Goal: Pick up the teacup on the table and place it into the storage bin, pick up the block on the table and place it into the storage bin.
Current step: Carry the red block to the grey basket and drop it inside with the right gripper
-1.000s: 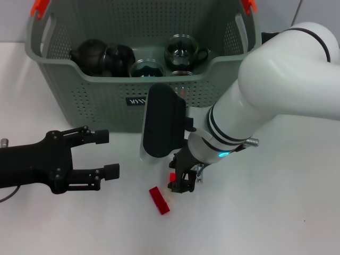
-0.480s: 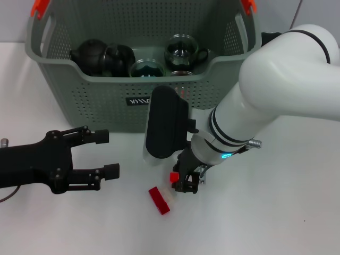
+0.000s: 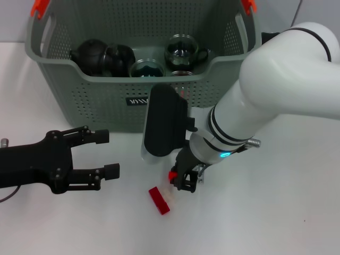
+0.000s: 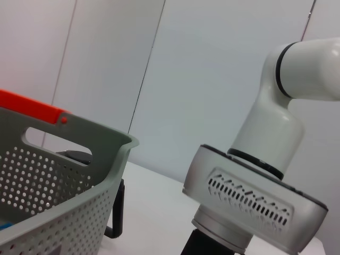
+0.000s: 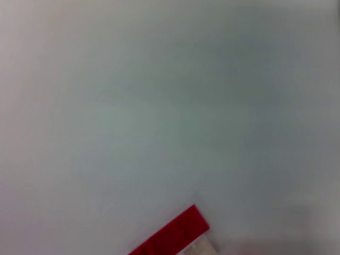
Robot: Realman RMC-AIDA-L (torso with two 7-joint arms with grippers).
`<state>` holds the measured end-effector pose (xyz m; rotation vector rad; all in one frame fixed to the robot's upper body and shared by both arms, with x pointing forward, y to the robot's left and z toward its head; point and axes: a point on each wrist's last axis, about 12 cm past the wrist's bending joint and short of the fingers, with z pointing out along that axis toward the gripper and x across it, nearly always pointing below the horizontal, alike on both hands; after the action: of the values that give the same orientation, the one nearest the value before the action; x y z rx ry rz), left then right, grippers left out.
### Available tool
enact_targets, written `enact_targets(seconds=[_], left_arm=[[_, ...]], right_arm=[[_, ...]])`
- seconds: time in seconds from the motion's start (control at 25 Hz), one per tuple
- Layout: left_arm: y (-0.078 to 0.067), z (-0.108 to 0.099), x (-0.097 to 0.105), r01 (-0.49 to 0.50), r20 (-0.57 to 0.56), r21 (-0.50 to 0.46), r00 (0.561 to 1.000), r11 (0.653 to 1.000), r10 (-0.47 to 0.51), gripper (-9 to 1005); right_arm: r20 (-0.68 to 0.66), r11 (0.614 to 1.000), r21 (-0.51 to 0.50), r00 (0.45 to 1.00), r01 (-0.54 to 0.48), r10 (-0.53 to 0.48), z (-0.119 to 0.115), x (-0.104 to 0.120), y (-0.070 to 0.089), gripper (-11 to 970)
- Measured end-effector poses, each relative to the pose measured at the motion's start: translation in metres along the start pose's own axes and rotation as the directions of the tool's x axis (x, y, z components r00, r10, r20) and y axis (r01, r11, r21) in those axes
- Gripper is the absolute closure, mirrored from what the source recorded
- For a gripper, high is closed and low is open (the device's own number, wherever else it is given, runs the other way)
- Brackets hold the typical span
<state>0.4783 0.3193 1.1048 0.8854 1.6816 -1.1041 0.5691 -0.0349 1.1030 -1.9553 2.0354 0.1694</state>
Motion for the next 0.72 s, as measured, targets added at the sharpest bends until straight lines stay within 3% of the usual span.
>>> enact_targets(seconds=[0.36,0.72], left_arm=[[-0.002,-0.003,0.001,0.006,0.0,0.0,1.0,1.0,-0.006,109],[-0.003,-0.008,0.003,0.013,0.016,-0.021,1.0,1.0,-0.013,109]], right_arm=[[0.107,0.997,0.045,0.993,-0.061,0.055,-0.024,-0.004,-0.008,782],[0.267,0.973,0.189,0.96,-0.133,0.08,-0.097,-0.011,-0.031,751]])
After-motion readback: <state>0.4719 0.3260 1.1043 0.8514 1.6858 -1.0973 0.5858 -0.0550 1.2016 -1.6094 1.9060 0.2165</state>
